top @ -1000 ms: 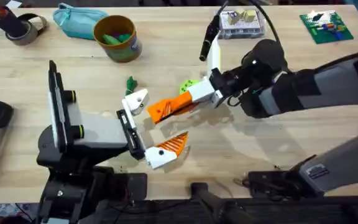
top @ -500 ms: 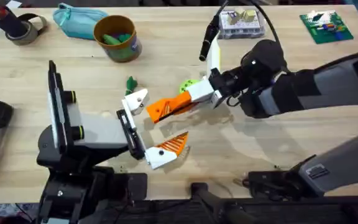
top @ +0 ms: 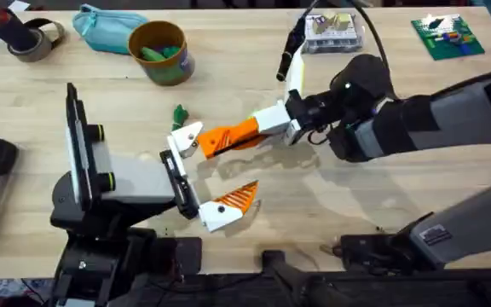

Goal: Pick up the gripper from the table and insert it into the empty holder that is missing its gripper. Then pick up a screw, insert it into the mounting hole, and use the screwdriver to tighten it. Finally, clean up the table by picking up the vegetable and placing it into the bucket.

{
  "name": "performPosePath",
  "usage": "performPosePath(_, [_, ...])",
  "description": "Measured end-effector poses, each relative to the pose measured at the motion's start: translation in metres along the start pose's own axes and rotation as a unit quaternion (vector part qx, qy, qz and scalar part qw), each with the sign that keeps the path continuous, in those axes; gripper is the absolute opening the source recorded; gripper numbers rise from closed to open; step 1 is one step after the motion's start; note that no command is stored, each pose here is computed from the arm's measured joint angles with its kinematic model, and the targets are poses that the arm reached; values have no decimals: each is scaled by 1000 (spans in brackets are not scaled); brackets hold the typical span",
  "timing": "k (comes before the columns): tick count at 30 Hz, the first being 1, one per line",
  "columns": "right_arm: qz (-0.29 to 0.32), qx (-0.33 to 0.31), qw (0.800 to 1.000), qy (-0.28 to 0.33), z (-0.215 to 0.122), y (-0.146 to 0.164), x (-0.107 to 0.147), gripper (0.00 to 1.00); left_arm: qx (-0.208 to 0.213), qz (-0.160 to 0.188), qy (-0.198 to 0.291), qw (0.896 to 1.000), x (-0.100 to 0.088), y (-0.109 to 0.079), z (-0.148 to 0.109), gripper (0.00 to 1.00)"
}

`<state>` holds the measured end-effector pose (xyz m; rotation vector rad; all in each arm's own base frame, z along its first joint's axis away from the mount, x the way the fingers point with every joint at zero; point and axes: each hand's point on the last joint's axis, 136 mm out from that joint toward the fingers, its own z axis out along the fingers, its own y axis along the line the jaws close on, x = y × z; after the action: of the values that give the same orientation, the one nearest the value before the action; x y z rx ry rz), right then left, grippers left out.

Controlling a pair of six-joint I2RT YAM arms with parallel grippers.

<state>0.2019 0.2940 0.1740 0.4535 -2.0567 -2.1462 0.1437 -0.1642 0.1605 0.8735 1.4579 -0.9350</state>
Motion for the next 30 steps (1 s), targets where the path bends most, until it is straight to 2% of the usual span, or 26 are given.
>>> performPosePath(12, [15, 0, 1000, 13, 13, -2, 7, 21, 1, 0, 0, 1000, 0, 0, 0, 988])
performPosePath(30, [23, 1, 1000, -7, 13, -4, 0, 21, 1, 0, 0, 1000, 0, 0, 0, 988])
